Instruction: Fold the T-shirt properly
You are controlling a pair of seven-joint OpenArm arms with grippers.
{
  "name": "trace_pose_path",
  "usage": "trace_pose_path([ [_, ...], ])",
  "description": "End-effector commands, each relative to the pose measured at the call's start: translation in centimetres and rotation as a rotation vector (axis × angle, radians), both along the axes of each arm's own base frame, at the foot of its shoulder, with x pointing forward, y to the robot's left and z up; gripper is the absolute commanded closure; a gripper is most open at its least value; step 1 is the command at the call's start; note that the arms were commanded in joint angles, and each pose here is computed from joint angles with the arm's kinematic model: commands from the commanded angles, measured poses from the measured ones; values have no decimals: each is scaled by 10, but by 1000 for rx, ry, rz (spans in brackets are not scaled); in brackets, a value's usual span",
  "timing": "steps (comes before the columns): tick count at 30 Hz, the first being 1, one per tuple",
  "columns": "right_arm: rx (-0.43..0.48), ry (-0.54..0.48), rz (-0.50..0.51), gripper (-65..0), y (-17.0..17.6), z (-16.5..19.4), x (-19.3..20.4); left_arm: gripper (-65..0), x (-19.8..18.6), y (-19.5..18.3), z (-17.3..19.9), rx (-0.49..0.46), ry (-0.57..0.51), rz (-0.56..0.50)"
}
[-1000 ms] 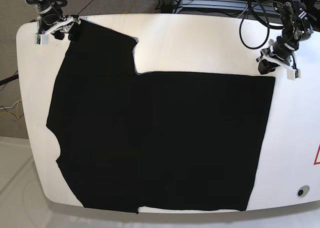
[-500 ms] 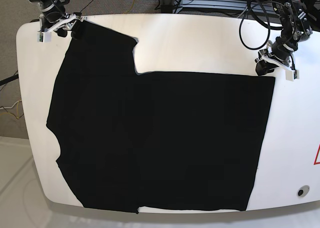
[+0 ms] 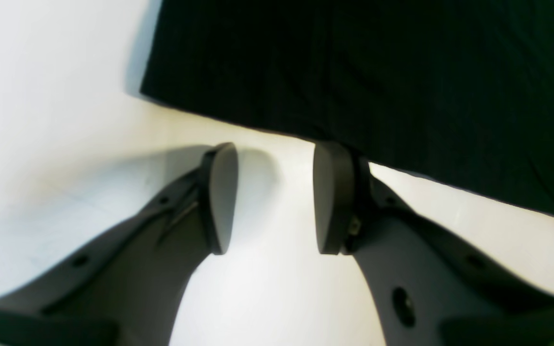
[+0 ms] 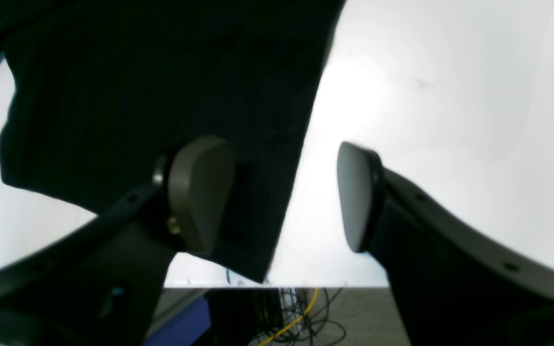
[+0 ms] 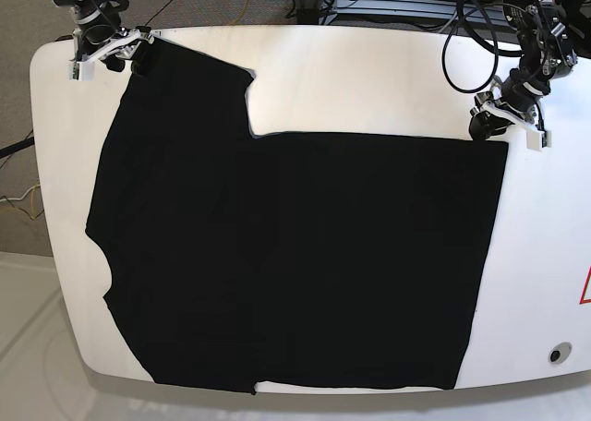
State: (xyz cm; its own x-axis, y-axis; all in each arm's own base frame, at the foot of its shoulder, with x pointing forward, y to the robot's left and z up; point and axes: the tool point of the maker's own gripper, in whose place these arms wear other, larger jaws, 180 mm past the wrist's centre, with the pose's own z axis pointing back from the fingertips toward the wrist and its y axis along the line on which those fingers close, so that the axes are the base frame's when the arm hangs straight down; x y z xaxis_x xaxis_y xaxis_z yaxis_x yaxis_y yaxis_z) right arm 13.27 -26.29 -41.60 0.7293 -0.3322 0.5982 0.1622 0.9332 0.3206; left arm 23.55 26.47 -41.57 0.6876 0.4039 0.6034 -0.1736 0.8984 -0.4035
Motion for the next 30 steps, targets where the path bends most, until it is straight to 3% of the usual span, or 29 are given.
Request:
trace_pose_path([
  [1, -2, 6, 12, -369, 0, 1, -3, -235, -3, 8, -1, 30, 24, -1],
  [30, 29, 19, 38, -370, 14, -6, -7, -238, 2, 6, 2, 12, 1, 6],
])
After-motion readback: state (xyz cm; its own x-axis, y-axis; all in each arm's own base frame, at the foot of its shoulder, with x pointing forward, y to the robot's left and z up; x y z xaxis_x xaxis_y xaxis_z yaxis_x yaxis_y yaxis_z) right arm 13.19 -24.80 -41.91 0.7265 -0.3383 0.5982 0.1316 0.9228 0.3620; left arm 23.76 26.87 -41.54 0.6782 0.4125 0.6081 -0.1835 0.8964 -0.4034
